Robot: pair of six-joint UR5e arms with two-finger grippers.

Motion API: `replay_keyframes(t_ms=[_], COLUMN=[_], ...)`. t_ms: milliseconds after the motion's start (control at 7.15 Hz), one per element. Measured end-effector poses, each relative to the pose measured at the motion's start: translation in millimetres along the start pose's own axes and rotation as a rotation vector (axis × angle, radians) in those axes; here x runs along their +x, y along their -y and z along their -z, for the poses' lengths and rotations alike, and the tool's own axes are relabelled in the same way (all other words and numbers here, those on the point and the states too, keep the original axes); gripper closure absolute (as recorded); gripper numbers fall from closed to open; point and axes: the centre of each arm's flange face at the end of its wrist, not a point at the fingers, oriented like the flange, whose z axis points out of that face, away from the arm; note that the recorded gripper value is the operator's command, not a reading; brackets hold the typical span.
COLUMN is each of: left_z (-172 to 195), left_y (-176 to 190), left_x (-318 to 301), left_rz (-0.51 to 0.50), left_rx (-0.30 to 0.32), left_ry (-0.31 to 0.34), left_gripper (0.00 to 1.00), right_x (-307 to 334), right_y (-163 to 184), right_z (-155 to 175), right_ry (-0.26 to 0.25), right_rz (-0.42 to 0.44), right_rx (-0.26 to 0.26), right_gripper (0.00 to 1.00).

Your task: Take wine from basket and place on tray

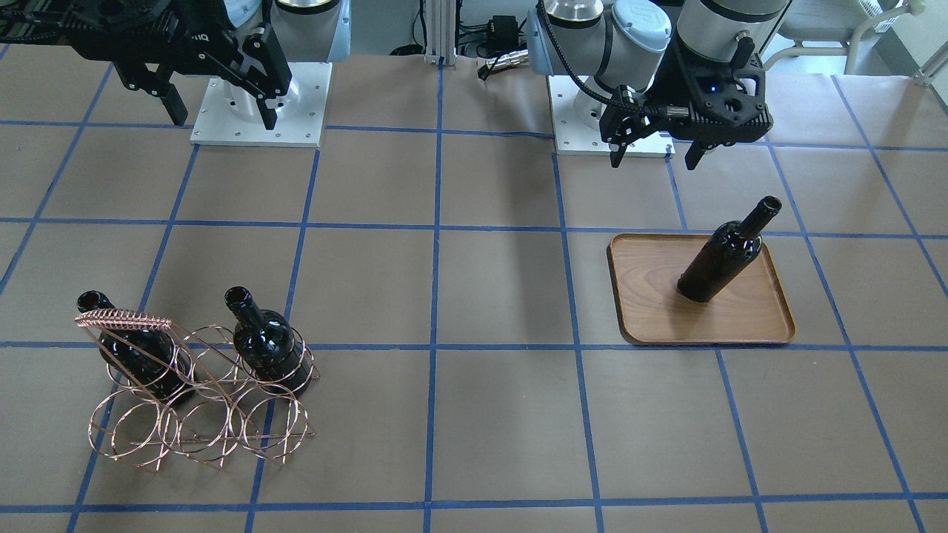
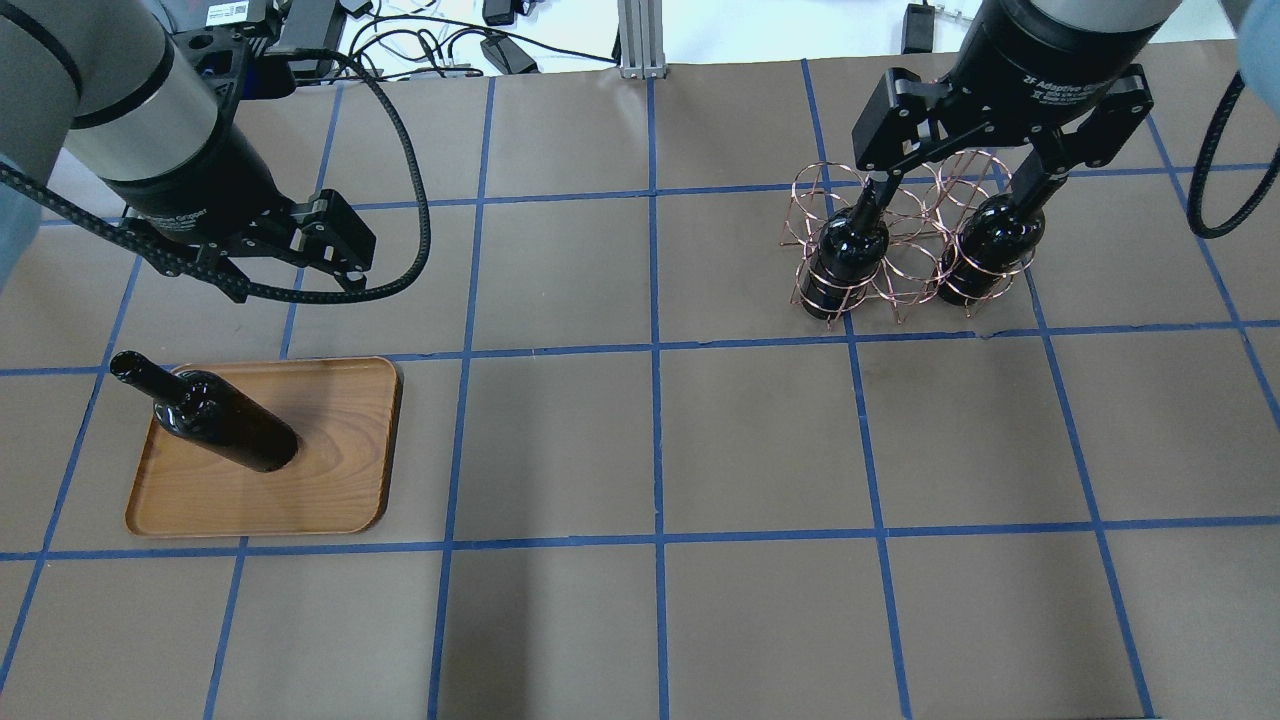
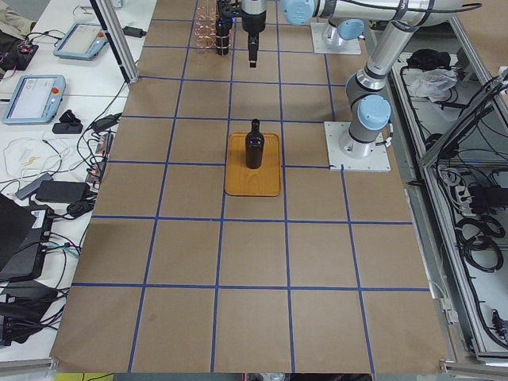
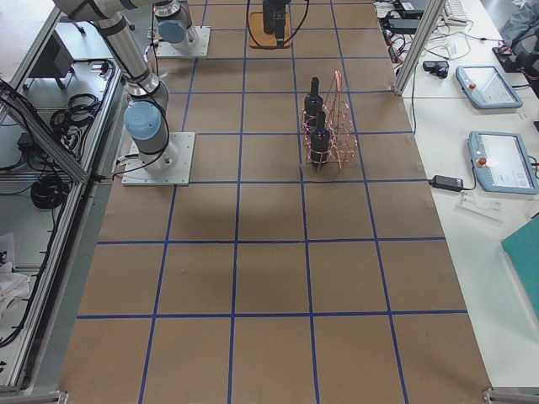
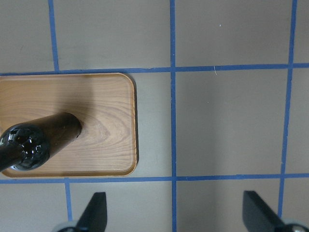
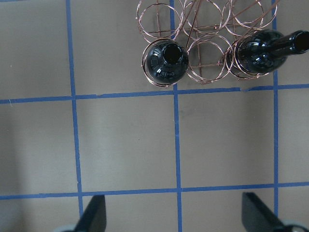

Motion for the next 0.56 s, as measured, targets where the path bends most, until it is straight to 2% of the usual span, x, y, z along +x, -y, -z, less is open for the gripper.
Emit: replay_keyframes(t_ms=[559], left_z=[0.9], left_y=[-1.9], left_x=[3.6], left_rz=[-0.011], left_rx=[0.004], left_ry=[0.008], left_gripper=[0.00], right_x=[0.0], right_y=[0.2], right_z=[0.0], right_ry=[0.000], right_rz=[0.003], right_rx=[0.001], right_gripper=[0.00])
